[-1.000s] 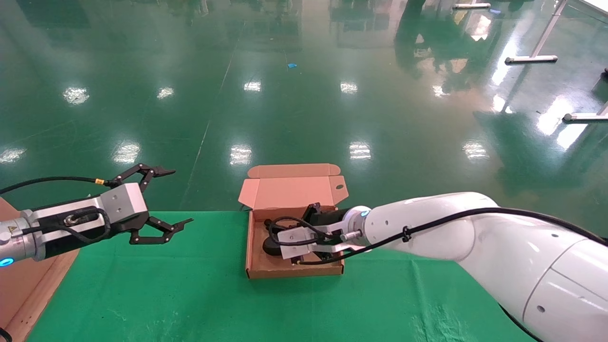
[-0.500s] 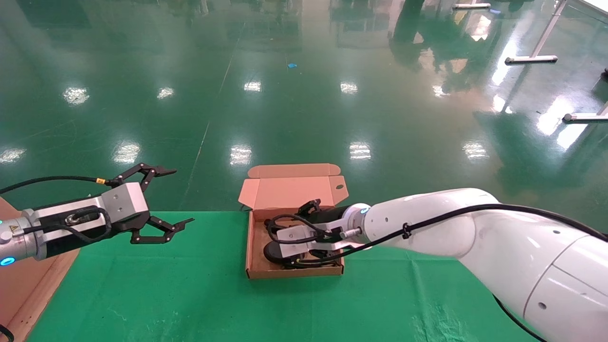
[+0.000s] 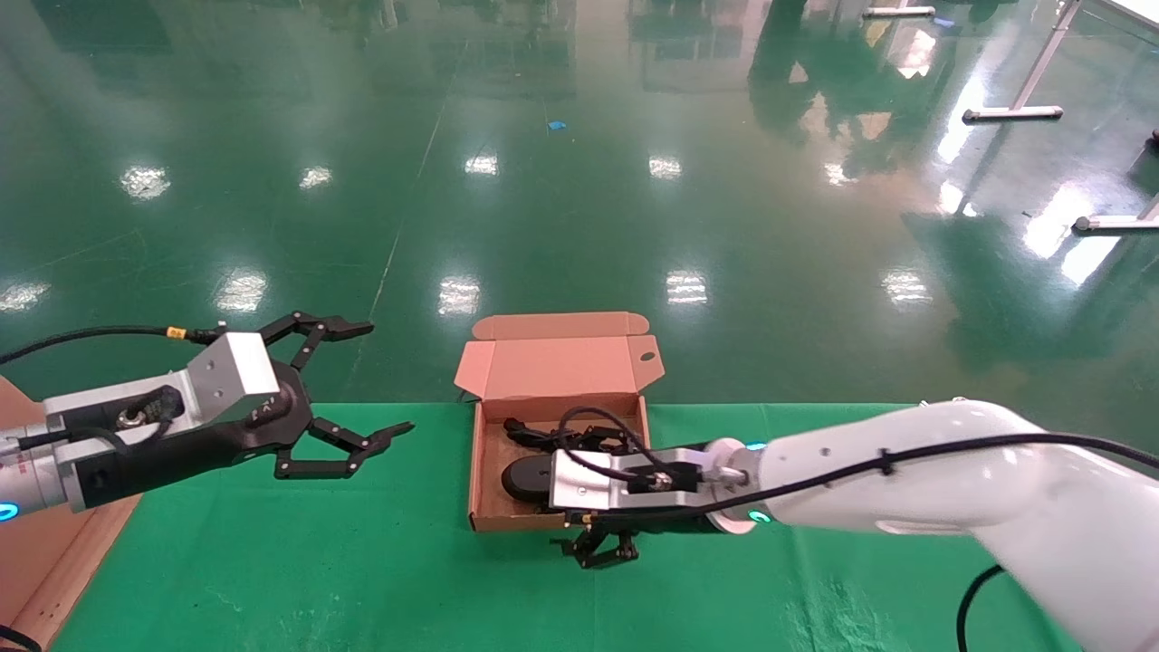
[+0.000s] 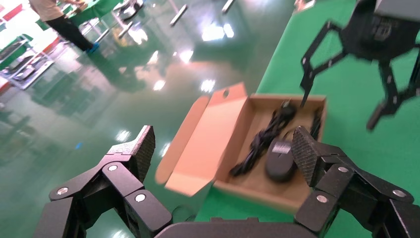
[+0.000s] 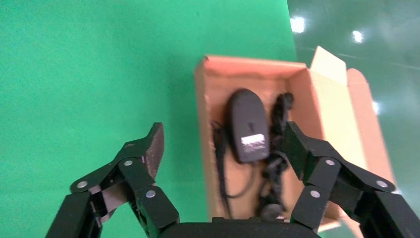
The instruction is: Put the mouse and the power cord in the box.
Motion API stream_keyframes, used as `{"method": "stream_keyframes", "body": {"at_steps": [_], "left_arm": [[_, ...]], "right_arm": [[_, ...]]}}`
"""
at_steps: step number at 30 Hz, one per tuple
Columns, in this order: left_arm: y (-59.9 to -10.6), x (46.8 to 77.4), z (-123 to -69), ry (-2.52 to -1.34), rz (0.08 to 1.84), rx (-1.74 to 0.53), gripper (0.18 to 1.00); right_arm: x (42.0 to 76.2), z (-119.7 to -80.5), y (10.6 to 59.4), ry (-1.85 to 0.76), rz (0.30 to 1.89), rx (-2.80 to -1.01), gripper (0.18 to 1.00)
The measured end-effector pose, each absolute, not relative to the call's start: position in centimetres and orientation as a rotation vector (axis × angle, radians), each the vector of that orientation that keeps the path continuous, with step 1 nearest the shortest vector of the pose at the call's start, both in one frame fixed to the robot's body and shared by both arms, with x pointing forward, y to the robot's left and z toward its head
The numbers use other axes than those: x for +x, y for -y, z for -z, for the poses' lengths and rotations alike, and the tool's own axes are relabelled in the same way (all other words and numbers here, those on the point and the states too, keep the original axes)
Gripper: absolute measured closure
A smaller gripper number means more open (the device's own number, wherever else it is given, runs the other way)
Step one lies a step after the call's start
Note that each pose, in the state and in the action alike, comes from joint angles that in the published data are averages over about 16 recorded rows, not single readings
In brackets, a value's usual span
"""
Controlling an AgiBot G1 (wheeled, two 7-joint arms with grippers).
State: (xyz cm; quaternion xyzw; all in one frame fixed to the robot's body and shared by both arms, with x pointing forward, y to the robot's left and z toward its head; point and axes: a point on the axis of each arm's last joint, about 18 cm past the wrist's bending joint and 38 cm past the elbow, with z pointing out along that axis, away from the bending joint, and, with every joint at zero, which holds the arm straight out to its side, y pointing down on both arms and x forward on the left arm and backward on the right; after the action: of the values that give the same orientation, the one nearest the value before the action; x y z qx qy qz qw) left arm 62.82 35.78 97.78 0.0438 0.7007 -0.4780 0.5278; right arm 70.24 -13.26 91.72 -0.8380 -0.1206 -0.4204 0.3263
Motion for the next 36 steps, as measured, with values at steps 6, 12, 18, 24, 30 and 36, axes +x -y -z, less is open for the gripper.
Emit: {"method": "stream_keyframes", "body": {"at_steps": [6, 12, 18, 24, 30, 36], "left_arm": [[-34.6, 61.1, -98.2, -1.684, 1.261, 0.118, 0.184], [-33.6, 59.3, -98.6, -1.699, 1.371, 0.135, 0.184], [-32.7, 57.3, -98.9, -1.721, 1.472, 0.156, 0.184], [-31.9, 55.3, -99.2, -1.750, 1.563, 0.180, 0.184], [-31.2, 53.2, -99.3, -1.786, 1.644, 0.206, 0.184], [-30.7, 51.0, -99.4, -1.832, 1.713, 0.234, 0.184]], "right_arm": [[68.2, -91.6, 15.0, 0.218, 0.959, -2.104, 0.303], [65.9, -92.1, 16.9, 0.149, 0.842, -2.005, 0.231], [63.4, -93.0, 19.2, 0.109, 0.749, -1.905, 0.194], [60.6, -94.2, 21.6, 0.094, 0.678, -1.811, 0.180], [57.4, -95.6, 24.1, 0.104, 0.625, -1.728, 0.178], [53.9, -97.1, 26.6, 0.137, 0.588, -1.661, 0.178]]}}
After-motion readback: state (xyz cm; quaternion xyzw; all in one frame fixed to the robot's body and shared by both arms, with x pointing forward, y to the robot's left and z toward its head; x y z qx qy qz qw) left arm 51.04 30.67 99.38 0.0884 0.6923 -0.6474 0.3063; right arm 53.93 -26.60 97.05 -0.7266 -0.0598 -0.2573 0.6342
